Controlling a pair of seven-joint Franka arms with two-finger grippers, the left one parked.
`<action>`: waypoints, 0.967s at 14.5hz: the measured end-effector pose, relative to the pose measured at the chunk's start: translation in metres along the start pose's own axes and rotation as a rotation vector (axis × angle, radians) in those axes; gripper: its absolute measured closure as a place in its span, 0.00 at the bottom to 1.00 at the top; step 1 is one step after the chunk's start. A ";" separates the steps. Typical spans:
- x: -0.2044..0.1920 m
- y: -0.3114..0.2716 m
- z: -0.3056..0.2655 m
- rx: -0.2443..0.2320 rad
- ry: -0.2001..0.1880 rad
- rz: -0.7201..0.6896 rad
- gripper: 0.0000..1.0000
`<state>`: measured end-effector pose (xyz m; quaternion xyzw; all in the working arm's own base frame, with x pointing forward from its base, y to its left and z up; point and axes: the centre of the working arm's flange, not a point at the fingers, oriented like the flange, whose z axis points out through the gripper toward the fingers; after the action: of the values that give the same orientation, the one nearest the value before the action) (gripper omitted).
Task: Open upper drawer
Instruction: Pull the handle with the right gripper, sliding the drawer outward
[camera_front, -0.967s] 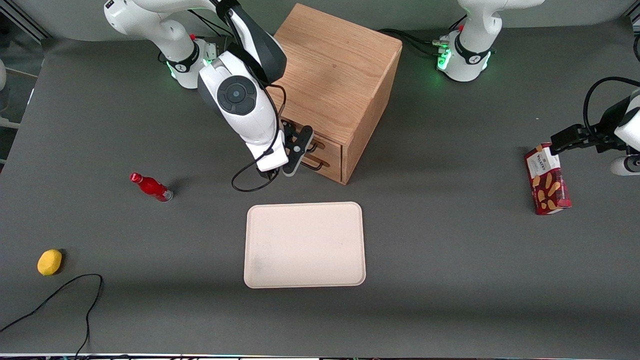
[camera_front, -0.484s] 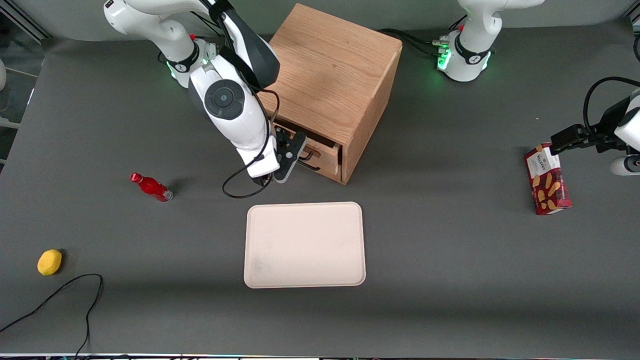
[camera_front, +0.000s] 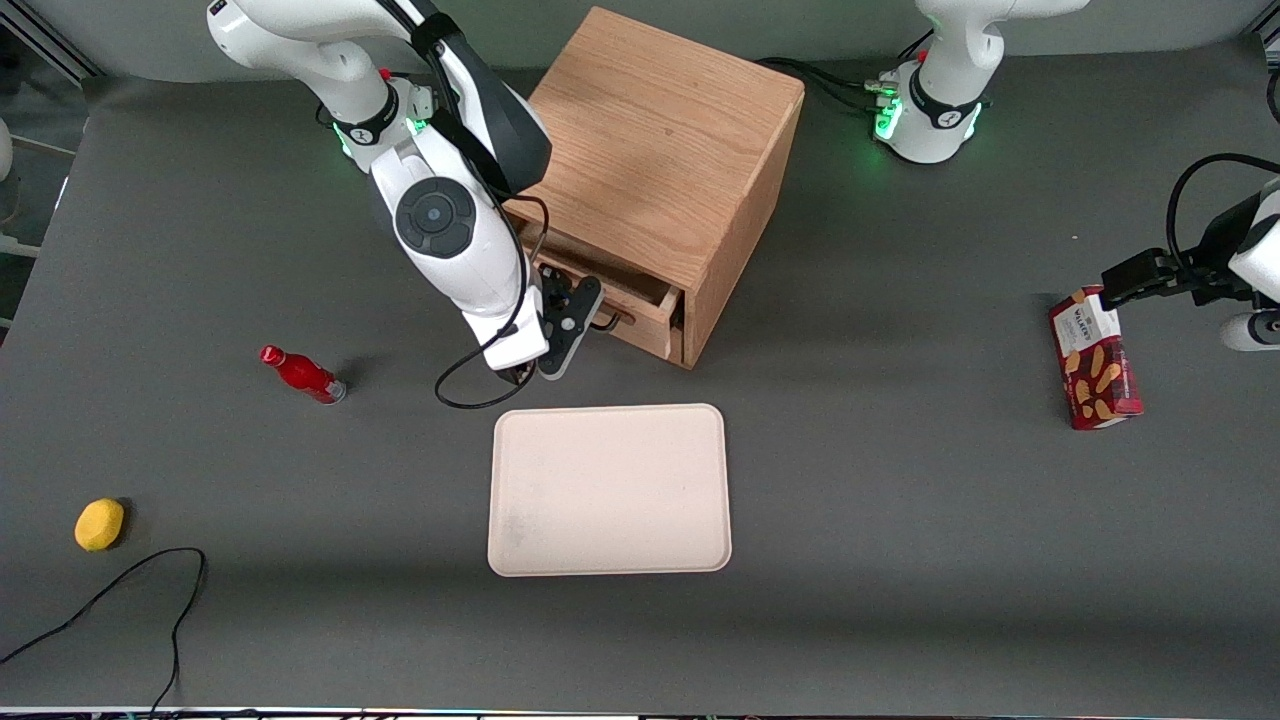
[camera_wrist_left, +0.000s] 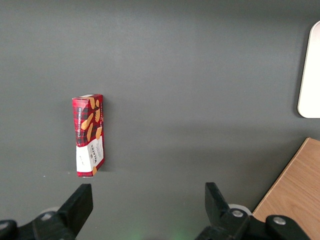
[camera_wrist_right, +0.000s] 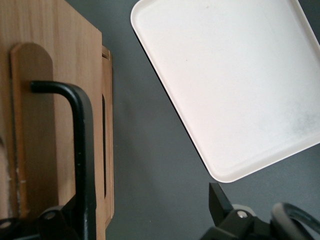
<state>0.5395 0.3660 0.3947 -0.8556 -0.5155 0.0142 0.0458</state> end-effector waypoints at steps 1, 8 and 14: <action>0.000 0.004 0.000 0.000 0.001 0.000 0.00; 0.011 0.016 -0.010 0.006 -0.008 0.000 0.00; 0.008 0.043 -0.004 -0.020 -0.034 0.004 0.00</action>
<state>0.5811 0.3531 0.3951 -0.8568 -0.5144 0.0235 0.0285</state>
